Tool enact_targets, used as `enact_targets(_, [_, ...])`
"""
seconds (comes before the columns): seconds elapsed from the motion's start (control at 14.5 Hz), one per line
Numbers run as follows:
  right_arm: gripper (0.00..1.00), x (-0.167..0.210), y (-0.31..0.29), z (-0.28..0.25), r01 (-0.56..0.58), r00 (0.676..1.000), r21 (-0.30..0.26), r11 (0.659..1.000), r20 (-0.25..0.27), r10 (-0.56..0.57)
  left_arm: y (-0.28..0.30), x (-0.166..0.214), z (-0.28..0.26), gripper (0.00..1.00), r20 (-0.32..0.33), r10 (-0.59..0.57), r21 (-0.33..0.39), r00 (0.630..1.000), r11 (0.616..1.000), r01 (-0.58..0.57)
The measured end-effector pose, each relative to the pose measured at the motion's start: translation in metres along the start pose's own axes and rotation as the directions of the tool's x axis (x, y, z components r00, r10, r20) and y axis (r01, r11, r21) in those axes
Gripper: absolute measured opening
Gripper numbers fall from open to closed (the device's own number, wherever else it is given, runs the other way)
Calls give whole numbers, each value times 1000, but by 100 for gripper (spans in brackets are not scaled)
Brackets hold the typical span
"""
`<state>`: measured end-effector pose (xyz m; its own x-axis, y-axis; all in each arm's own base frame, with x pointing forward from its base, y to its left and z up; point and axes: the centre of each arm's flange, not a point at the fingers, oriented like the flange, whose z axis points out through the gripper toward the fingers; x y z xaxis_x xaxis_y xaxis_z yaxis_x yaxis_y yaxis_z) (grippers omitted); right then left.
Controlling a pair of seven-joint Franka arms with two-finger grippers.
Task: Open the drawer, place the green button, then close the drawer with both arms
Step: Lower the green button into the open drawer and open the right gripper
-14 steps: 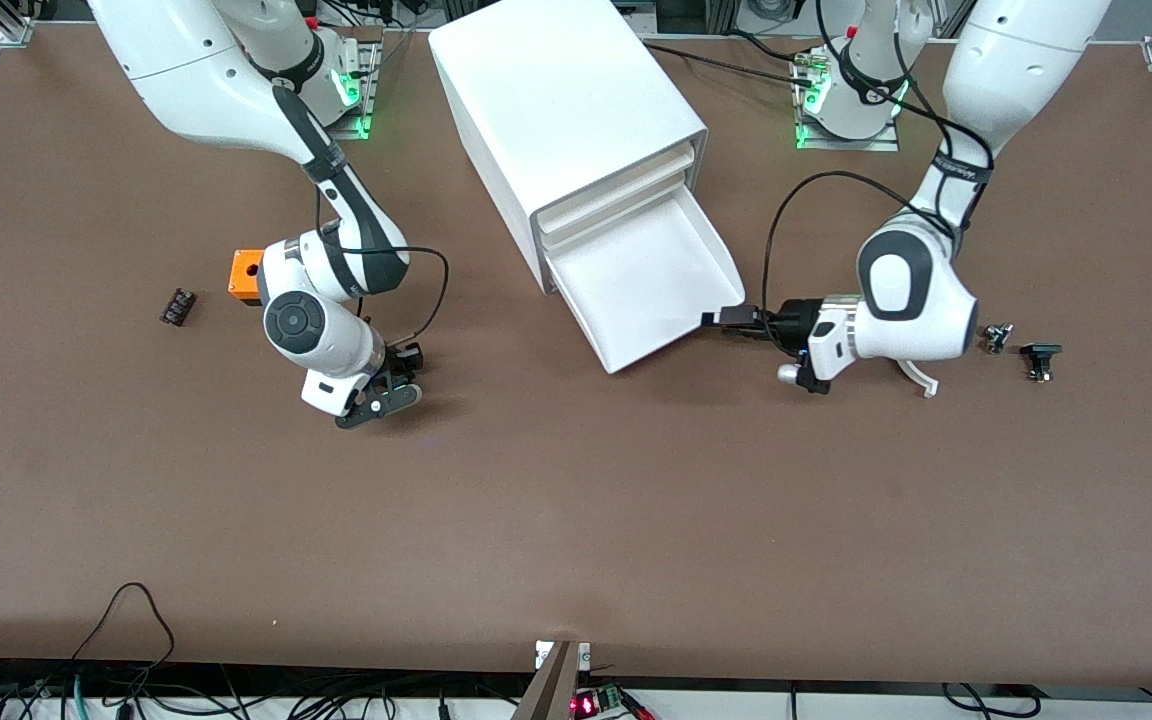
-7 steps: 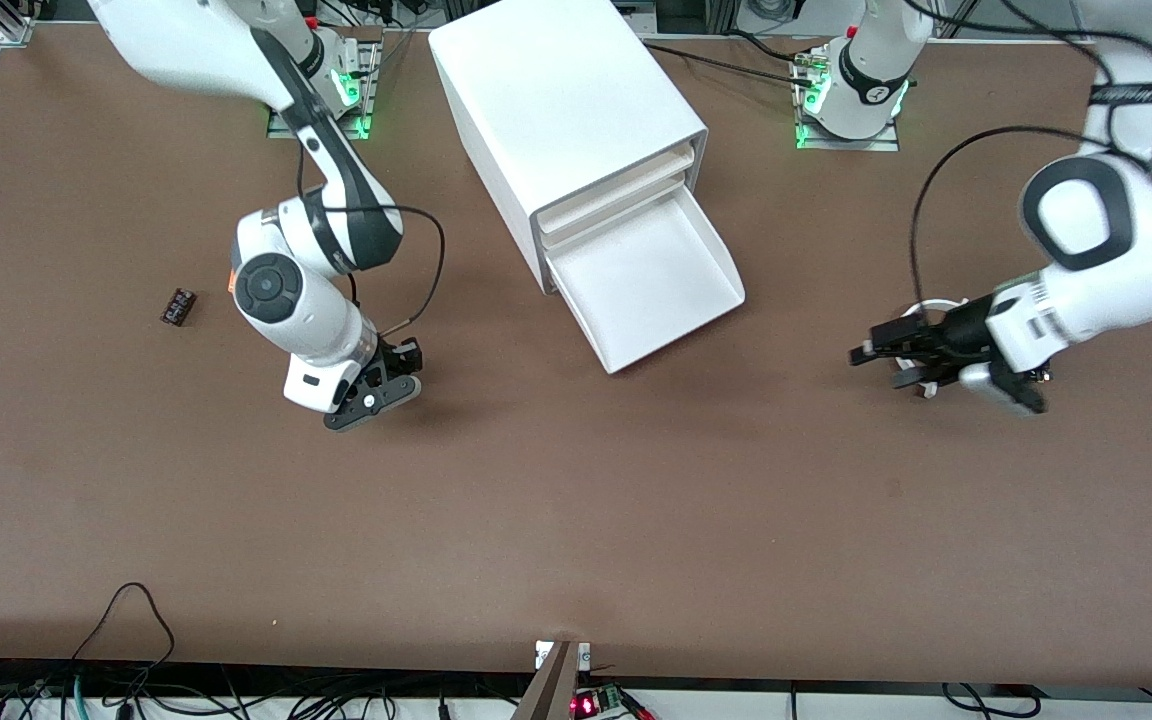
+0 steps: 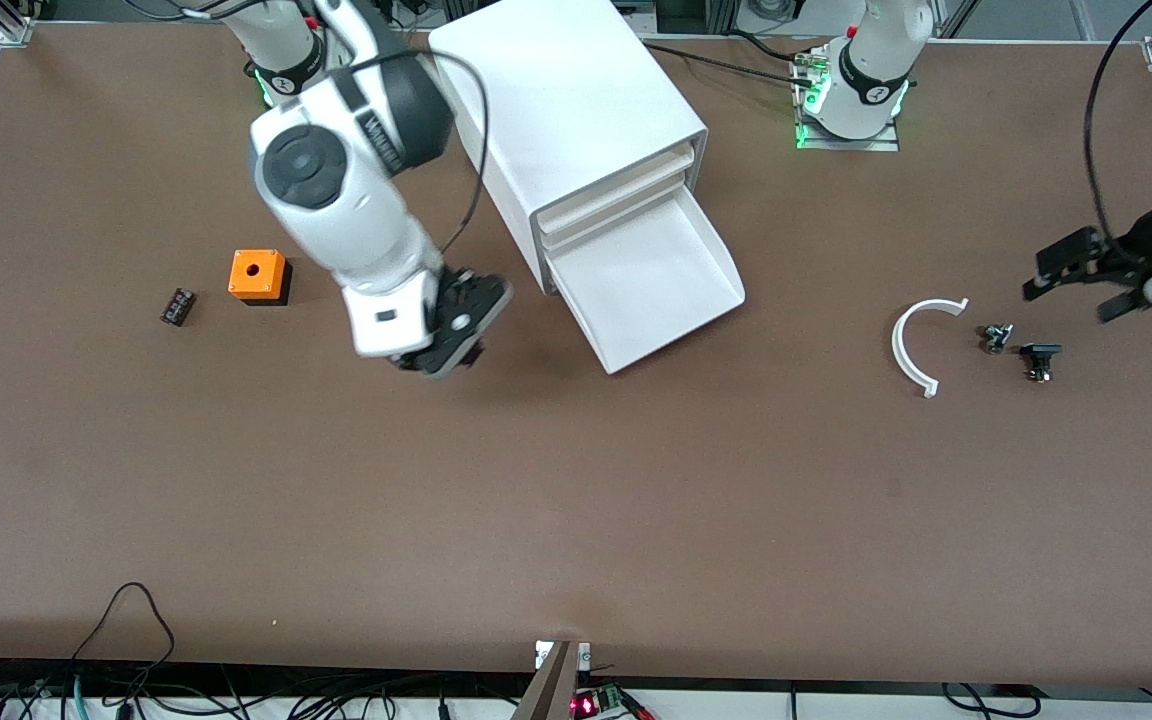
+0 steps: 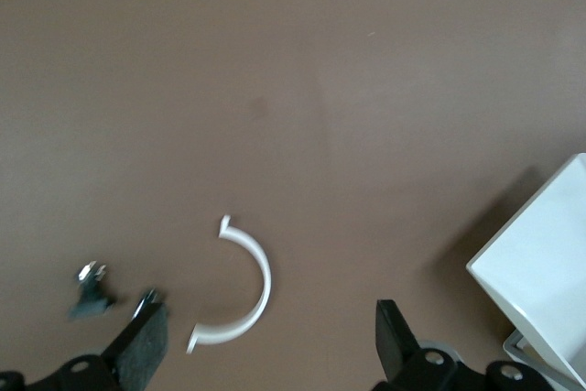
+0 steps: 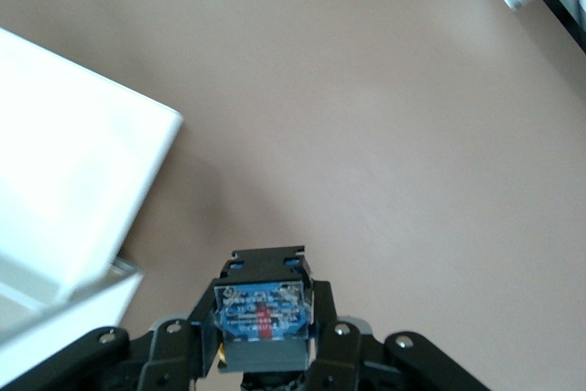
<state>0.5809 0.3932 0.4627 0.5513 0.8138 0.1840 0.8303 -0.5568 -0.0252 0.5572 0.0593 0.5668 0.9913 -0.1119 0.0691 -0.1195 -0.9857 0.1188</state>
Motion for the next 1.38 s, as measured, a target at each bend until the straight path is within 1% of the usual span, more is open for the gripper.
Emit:
enact_targets(0.07, [43, 15, -27, -2, 50, 999, 9, 999, -15, -49, 6, -4, -16, 100, 27, -68, 50, 997, 996, 67])
enact_targets(0.14, [43, 29, -54, -2, 107, 994, 19, 994, -29, -107, 15, -6, -28, 100, 38, -127, 94, 991, 988, 123])
enact_targets(0.21, [43, 40, -77, 1, 167, 985, 31, 985, -40, -166, 24, -5, -34, 100, 38, -160, 119, 986, 981, 154])
enact_targets(0.35, [43, 60, -115, 11, 293, 955, 49, 955, -62, -290, 32, -4, -37, 100, 34, -184, 143, 982, 974, 178])
enact_targets(0.41, [43, 68, -129, 17, 363, 931, 53, 930, -71, -359, 31, -4, -36, 100, 35, -191, 147, 981, 972, 184])
enact_targets(0.55, [43, 77, -148, 28, 500, 865, 61, 864, -87, -494, 29, -3, -34, 100, 38, -196, 148, 980, 971, 189])
enact_targets(0.76, [43, 82, -179, 45, 636, 771, 83, 767, -97, -629, 28, -3, -33, 100, 40, -197, 148, 979, 971, 190])
enact_targets(0.83, [43, 83, -191, 53, 669, 743, 91, 738, -88, -663, 28, -3, -33, 100, 40, -198, 148, 979, 971, 190])
enact_targets(0.97, [43, 82, -213, 73, 716, 697, 108, 690, -59, -714, 28, -3, -33, 100, 41, -199, 148, 979, 970, 191])
enact_targets(1.11, [43, 80, -228, 102, 749, 658, 122, 651, -20, -753, 28, -3, -33, 100, 41, -199, 148, 979, 970, 191])
enact_targets(1.24, [43, 77, -235, 128, 764, 635, 135, 631, 15, -772, 27, -3, -33, 100, 41, -200, 148, 979, 970, 192])
enact_targets(1.38, [43, 74, -239, 146, 771, 622, 153, 619, 29, -782, 27, -3, -32, 100, 41, -200, 148, 979, 970, 192])
